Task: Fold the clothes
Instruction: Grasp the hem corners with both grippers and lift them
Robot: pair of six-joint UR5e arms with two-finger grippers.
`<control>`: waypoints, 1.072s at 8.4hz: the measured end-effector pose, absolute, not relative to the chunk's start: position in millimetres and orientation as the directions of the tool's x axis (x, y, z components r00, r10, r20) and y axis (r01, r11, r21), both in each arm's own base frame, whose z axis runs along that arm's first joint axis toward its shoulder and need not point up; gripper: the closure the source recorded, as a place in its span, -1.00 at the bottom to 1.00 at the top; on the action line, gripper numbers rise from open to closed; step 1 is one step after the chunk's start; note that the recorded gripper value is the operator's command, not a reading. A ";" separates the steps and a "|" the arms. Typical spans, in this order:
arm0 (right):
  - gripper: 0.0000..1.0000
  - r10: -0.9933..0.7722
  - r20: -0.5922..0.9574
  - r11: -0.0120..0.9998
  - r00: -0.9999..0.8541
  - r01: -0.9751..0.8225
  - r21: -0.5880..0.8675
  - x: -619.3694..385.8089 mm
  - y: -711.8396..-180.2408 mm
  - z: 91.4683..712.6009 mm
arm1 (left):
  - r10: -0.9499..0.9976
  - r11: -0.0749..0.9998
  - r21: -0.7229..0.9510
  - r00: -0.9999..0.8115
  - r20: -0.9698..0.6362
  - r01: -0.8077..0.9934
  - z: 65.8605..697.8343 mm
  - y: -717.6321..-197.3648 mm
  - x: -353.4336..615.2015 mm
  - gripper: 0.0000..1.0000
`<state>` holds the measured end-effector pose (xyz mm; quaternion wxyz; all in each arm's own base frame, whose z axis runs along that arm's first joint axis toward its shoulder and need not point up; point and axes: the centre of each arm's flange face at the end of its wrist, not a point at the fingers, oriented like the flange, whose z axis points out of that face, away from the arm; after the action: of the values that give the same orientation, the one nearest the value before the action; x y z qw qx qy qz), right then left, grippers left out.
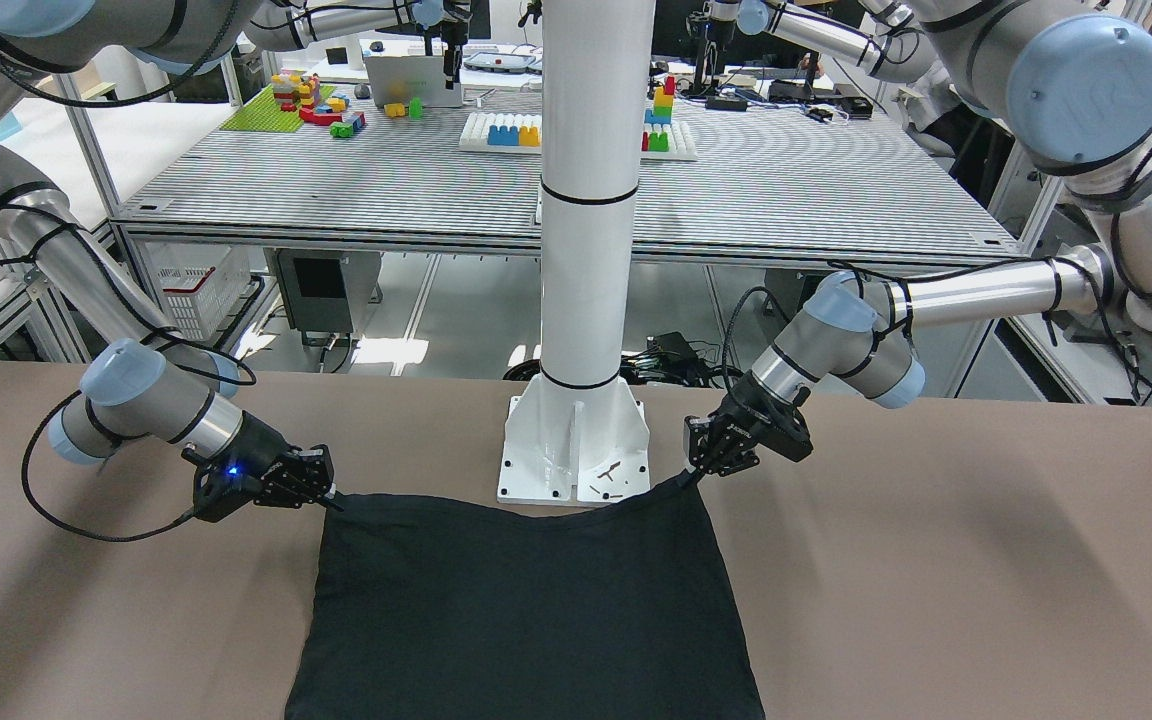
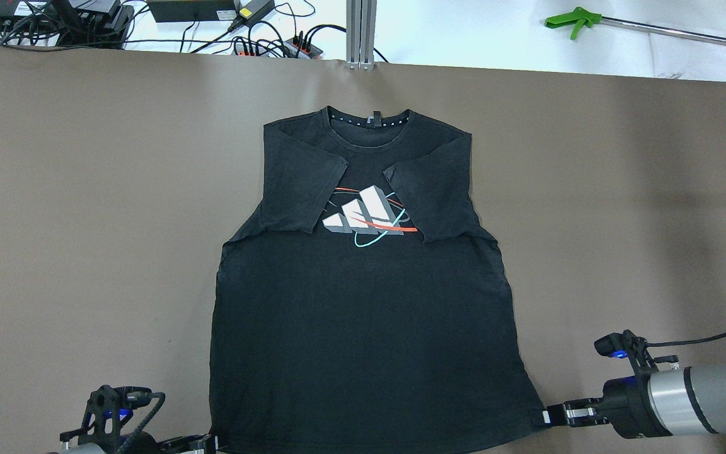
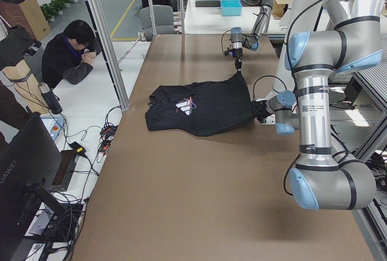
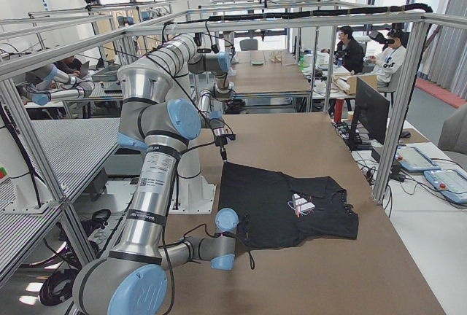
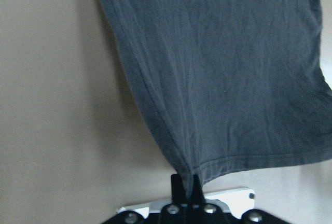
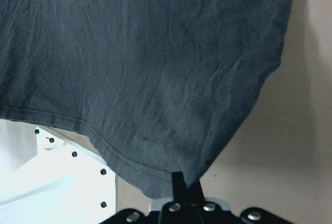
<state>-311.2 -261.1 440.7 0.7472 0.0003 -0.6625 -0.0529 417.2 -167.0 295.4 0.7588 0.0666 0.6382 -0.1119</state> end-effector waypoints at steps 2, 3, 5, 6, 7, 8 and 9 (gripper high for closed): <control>1.00 -0.084 0.996 0.989 0.042 0.129 0.078 -289.7 -257.9 432.6 | -0.070 0.980 -0.063 0.029 -0.997 0.188 277.0 -166.5 391.0 1.00; 1.00 -0.061 0.998 0.986 0.005 0.157 0.059 -280.1 -255.4 429.5 | -0.069 0.989 -0.071 -0.021 -0.997 0.132 274.0 -161.4 379.7 1.00; 1.00 -0.021 0.998 0.976 -0.064 0.216 0.034 -248.7 -255.3 423.8 | -0.077 0.997 -0.079 -0.091 -0.993 0.022 271.9 -150.7 351.6 1.00; 1.00 0.001 0.994 0.966 -0.107 0.257 0.027 -225.4 -253.2 420.6 | -0.079 0.997 -0.077 -0.121 -0.990 -0.022 278.8 -146.3 334.7 1.00; 1.00 0.024 0.988 0.951 -0.150 0.308 0.024 -202.7 -246.0 418.0 | -0.079 0.996 -0.070 -0.153 -0.985 -0.063 284.4 -141.9 320.4 1.00; 1.00 0.047 0.982 0.937 -0.181 0.348 0.019 -189.7 -238.7 415.1 | -0.080 0.992 -0.060 -0.189 -0.979 -0.109 284.7 -137.1 310.6 1.00; 1.00 0.067 0.977 0.926 -0.203 0.377 0.015 -182.3 -233.5 412.0 | -0.087 0.988 -0.054 -0.226 -0.970 -0.148 282.7 -133.2 303.3 1.00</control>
<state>-182.3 -233.5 412.0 0.6143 -0.1453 -0.7652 -0.1262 303.3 -133.2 282.7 0.6174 -0.0751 0.7827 0.0245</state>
